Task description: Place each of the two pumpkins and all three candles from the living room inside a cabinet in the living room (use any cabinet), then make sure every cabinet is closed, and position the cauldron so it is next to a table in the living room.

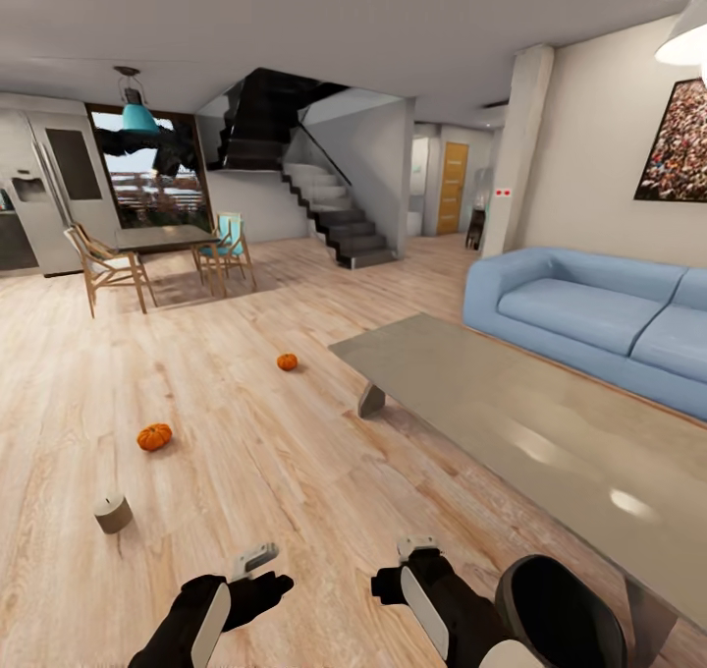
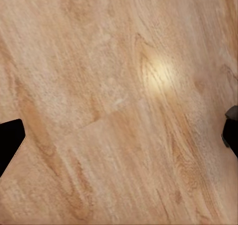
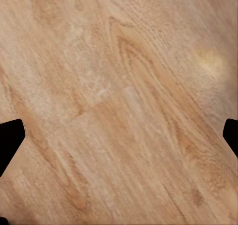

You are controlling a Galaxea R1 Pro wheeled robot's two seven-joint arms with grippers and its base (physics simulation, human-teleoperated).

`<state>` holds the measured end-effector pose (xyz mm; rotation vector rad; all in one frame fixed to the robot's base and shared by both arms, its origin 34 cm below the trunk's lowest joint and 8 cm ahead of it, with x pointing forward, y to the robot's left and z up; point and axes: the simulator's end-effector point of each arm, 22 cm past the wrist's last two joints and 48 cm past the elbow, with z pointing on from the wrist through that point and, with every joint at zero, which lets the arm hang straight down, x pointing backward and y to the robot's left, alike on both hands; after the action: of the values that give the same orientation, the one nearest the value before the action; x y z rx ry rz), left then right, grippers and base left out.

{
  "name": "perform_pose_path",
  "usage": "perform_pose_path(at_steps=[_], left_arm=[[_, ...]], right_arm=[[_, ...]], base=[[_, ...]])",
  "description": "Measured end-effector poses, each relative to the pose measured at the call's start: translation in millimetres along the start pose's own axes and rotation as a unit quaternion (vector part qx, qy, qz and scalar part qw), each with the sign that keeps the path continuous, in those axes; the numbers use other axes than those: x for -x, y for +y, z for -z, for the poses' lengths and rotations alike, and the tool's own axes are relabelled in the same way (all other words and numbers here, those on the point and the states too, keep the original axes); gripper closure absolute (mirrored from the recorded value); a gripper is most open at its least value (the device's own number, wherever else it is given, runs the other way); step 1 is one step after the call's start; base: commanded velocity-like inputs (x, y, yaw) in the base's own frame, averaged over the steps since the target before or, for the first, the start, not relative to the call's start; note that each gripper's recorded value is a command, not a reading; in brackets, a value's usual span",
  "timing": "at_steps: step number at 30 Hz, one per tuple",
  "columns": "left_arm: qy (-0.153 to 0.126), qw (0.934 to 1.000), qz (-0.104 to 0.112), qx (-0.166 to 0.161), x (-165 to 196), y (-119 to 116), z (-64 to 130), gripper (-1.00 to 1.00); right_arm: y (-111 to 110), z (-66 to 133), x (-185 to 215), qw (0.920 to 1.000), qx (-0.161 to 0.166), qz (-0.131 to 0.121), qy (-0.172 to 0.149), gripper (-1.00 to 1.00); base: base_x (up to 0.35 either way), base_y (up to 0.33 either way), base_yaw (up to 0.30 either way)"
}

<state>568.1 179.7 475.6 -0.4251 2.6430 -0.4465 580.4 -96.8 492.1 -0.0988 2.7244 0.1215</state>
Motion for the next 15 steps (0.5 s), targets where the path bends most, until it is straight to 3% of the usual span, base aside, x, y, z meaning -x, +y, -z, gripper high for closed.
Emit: perform_pose_path(at_steps=[8, 15], left_arm=[[0.004, 1.0, 0.001, 0.002, -3.2, 2.5, -2.6, -1.0], [0.008, 1.0, 0.002, 0.004, -6.0, 4.4, -4.8, -1.0]], right_arm=[[0.3, -2.9, -2.6, 1.0, 0.0, 0.001, 0.003, -1.0], [1.0, -5.6, -5.8, 1.0, 0.002, 0.001, 0.008, -1.0]], base=[[0.003, 0.189, 0.218], [0.0, 0.044, 0.222]])
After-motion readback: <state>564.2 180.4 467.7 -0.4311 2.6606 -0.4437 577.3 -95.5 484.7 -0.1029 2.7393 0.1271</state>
